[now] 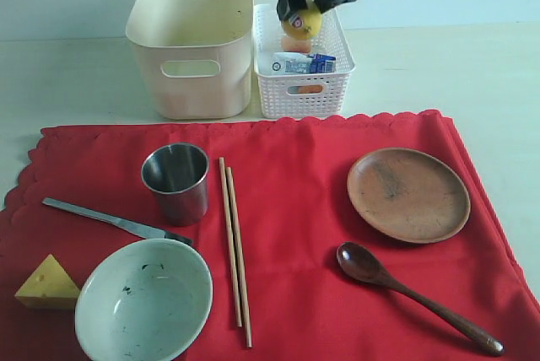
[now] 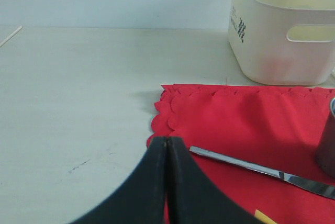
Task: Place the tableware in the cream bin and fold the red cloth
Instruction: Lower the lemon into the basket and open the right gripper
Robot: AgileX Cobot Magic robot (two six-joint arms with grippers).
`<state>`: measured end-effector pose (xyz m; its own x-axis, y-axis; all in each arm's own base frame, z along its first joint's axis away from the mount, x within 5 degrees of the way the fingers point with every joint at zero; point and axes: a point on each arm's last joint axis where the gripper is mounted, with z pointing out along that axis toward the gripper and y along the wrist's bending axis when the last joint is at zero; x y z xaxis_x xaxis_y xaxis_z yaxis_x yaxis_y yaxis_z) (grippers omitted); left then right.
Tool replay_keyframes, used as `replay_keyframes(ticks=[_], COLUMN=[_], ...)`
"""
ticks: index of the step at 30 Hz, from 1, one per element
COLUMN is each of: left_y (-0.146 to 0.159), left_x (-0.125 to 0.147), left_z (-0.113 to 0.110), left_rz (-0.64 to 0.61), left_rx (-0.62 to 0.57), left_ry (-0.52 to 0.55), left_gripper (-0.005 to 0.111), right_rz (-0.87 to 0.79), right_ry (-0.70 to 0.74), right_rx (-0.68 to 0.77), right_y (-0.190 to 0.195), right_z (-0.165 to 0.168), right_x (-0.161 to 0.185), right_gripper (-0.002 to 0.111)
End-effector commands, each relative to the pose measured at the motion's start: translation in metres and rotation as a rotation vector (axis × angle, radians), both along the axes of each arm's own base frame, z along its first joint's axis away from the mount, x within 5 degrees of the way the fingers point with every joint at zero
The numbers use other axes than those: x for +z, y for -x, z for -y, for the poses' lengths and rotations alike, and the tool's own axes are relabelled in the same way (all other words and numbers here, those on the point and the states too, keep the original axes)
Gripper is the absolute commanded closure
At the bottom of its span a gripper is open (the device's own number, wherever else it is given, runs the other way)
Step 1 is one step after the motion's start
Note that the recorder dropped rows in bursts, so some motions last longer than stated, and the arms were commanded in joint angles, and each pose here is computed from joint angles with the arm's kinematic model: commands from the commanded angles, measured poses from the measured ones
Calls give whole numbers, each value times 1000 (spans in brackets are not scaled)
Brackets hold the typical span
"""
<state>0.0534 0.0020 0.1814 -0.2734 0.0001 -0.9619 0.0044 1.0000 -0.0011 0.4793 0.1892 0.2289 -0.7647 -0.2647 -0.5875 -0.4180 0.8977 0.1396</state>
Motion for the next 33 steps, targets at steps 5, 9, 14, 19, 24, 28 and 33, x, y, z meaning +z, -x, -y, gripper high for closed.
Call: replay_keyframes(ticks=[5,9,14,19,24,28,33], left_y=[0,0,0,0,0,0,0], left_x=[0,0,0,0,0,0,0], left_z=[0,0,0,0,0,0,0], left_rz=[7,7,7,7,7,7,7], left_rx=[0,0,0,0,0,0,0], left_ry=[12,12,12,12,12,12,12], left_gripper=[107,107,107,107,107,107,107], right_rz=[-55,-76,-98,-107,-102,-88,-84], right_ry=[14,17,-1,-4,-7,-13,-17], right_rx=[-12,-13,-17,-15,-9,-4,4], right_y=[-9,-10,-11,-10,-7,-3,3], right_z=[-1,-2,-4,-4,-4,-3,-1], right_x=[-42,-53,-60,-60,-47,-30,-12], right_gripper=[108,108,94,65,38,31,31])
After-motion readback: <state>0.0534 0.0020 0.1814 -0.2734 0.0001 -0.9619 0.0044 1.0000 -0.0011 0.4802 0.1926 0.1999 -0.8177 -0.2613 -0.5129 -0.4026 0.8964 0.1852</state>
